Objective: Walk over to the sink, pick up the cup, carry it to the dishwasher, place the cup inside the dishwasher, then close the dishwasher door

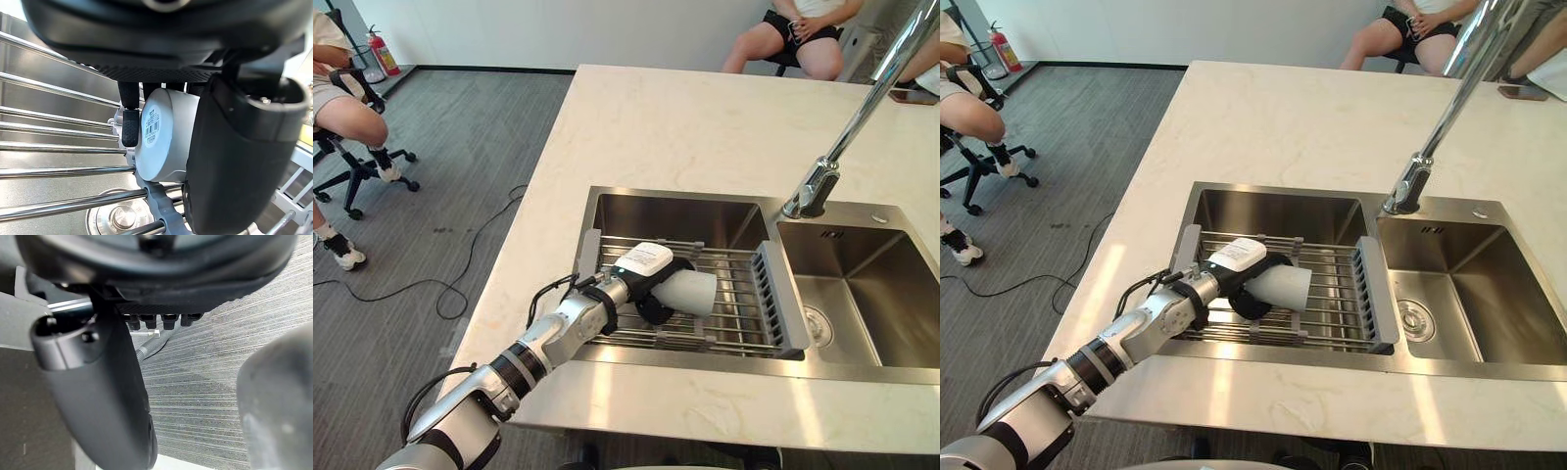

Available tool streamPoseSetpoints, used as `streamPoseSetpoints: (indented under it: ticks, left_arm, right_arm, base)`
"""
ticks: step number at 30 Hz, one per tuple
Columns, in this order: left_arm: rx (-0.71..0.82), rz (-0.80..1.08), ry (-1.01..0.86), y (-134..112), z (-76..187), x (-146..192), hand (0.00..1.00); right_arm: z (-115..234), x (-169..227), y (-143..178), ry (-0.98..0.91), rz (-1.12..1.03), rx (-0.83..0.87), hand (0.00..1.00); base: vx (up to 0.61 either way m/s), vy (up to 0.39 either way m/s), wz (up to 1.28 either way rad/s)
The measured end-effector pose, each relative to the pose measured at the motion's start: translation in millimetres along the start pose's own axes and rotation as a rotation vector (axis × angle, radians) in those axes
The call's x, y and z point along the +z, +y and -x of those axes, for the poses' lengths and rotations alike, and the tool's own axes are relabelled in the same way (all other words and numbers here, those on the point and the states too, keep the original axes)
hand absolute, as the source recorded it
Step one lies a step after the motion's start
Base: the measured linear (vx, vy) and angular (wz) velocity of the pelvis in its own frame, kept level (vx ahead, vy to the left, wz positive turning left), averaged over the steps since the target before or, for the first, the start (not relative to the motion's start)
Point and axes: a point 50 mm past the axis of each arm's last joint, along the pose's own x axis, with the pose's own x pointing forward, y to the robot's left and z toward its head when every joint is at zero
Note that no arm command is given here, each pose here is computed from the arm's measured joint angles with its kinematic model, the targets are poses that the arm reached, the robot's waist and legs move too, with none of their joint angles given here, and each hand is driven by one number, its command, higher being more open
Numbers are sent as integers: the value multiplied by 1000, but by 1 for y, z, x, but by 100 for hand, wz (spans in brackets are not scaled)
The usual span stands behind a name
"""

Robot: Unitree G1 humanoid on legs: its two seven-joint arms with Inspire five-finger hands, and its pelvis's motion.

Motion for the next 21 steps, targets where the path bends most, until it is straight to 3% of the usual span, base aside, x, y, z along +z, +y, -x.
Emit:
streamPoseSetpoints:
  ticks: [11, 21]
  left_arm:
    - [73, 66, 1, 13, 8, -1, 0]
    - [433, 269, -24, 52, 37, 6, 0]
  right_arm:
    - [0, -8, -1, 37, 4, -2, 100]
    - [-5, -7, 1, 43, 4, 9, 100]
  base:
    - [-2, 0, -1]
    - [0, 0, 0]
